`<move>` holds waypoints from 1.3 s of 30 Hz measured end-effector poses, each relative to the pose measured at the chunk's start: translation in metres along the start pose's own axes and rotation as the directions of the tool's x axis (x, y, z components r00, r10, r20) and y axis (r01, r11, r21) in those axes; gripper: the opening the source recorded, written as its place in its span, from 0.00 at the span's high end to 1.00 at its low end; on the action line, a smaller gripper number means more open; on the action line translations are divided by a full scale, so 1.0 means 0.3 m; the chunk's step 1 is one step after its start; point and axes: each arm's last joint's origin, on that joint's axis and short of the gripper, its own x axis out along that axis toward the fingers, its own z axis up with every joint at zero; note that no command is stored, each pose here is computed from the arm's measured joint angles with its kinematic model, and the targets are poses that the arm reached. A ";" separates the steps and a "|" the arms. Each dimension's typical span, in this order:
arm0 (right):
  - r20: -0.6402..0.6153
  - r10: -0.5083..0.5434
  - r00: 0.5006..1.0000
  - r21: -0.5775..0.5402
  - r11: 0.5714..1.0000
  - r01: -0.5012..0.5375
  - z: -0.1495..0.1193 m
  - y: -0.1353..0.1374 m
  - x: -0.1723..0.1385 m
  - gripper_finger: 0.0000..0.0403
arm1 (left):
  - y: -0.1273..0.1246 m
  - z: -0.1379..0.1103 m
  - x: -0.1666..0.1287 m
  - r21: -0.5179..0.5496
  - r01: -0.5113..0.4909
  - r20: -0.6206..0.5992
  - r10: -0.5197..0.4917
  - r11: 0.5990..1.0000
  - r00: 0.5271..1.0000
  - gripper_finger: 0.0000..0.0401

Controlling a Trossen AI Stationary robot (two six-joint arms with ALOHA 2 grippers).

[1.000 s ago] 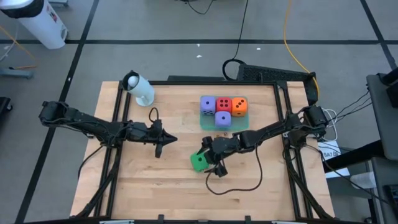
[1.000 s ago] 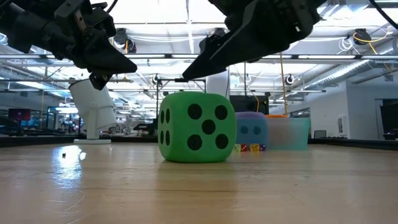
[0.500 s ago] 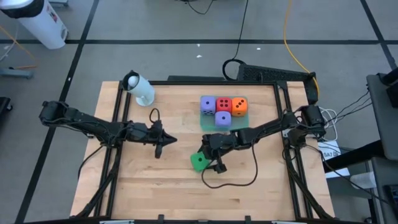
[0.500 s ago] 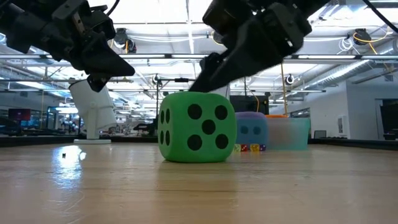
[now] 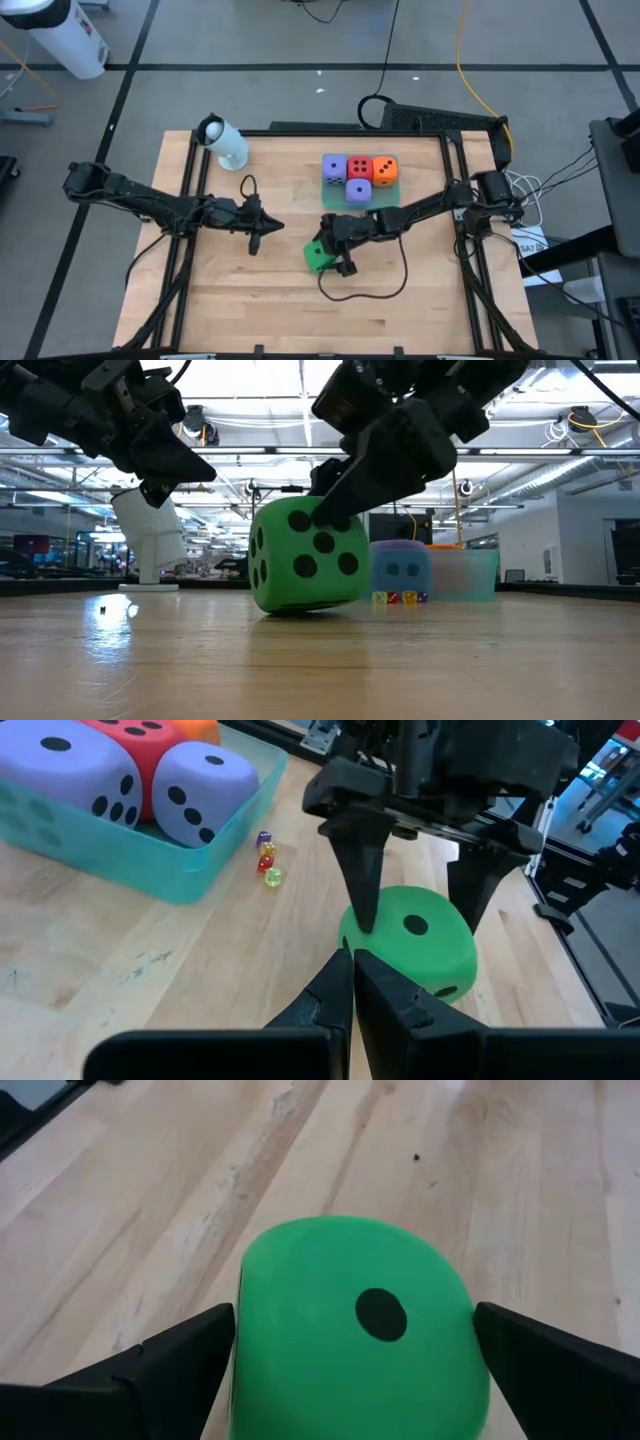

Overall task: Pick & Place Dice
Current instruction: Put the big green dice into the transparent blue bin

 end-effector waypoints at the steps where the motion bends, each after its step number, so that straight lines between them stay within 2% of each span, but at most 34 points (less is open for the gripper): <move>1: -0.003 -0.006 1.000 -0.008 1.000 0.006 0.000 0.007 0.001 0.01 | 0.000 0.001 0.000 0.000 0.001 0.002 -0.001 1.000 1.000 0.95; 5: -0.025 -0.056 0.998 -0.115 0.992 0.052 0.002 0.058 0.008 0.01 | 0.000 0.001 0.000 0.007 0.001 0.002 -0.001 1.000 1.000 0.95; 8: -0.033 -0.055 0.998 -0.166 0.985 0.049 0.003 0.091 0.011 0.01 | 0.000 0.001 0.000 0.012 0.001 0.003 -0.001 1.000 1.000 0.95; 15: -0.069 -0.032 0.997 -0.092 0.995 0.026 -0.008 0.105 0.011 0.01 | 0.000 0.001 0.000 0.011 0.001 0.003 -0.001 1.000 1.000 0.95; 18: -0.105 0.018 0.994 -0.062 0.998 -0.025 -0.021 0.110 0.010 0.01 | 0.000 0.001 0.000 0.011 -0.003 0.006 0.003 1.000 1.000 0.95; 26: -0.131 0.025 0.991 -0.051 0.998 -0.032 -0.043 0.113 0.011 0.01 | 0.001 0.002 0.000 -0.004 -0.013 0.010 0.013 1.000 1.000 0.95; 32: -0.018 0.023 1.000 -0.076 0.997 -0.024 0.002 0.119 -0.005 0.01 | 0.001 0.002 0.000 -0.004 -0.012 0.010 0.013 1.000 1.000 0.95; 39: 0.052 0.083 0.995 -0.097 0.992 -0.078 0.043 0.152 -0.035 0.01 | 0.001 0.002 0.000 0.000 -0.013 0.010 0.013 1.000 1.000 0.95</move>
